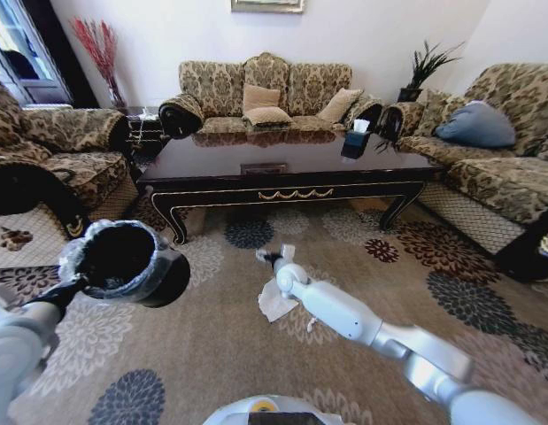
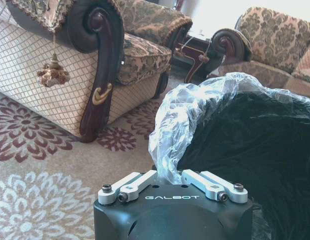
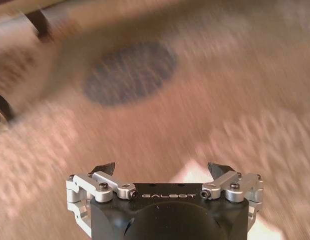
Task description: Move to the front of the table and pick up the trash from the floor, then place it into the trash bin.
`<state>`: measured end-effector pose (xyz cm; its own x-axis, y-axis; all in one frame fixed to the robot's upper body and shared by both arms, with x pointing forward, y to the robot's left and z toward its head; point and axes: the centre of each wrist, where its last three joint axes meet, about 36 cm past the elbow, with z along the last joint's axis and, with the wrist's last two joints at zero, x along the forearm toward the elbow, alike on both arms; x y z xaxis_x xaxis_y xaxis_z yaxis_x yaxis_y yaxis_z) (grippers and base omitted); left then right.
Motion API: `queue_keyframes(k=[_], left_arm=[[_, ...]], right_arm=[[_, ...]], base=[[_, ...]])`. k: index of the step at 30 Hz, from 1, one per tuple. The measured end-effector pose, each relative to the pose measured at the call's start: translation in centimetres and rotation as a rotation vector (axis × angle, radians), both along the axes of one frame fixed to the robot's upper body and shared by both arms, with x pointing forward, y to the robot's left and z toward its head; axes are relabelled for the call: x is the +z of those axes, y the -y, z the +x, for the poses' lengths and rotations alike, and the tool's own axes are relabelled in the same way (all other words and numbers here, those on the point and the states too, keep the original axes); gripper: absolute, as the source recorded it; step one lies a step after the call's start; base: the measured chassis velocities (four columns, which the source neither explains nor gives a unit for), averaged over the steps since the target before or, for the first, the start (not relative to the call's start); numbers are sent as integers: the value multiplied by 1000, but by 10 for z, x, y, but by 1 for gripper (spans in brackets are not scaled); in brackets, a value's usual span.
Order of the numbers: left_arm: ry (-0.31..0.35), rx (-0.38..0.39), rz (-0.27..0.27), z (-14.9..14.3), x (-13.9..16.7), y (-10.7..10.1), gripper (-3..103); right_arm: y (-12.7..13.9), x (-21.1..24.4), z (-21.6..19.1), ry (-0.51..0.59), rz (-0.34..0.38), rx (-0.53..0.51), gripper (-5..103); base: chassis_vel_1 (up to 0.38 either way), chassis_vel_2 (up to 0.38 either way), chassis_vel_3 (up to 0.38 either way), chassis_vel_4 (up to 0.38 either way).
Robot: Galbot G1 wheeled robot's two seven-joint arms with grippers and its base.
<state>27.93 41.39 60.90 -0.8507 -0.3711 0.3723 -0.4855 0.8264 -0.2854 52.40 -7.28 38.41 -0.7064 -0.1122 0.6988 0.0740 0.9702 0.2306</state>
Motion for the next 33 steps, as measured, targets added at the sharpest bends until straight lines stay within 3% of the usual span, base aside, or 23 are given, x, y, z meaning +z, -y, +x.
queue_keyframes(k=[11,16,33], left_arm=[[3,9,-37,-4,2,0,3],[8,-5,-41,-5,2,1,3],[-16,-26,-25,6,-13,6,3]], right_arm=[[17,-71,-40,-112,-131,-6,100],[33,-99,-32,-178,-191,-103,100],[101,-116,-37,-367,-182,-306,100]], base=[[0,0,0,0],[0,0,0,0],[0,0,0,0]])
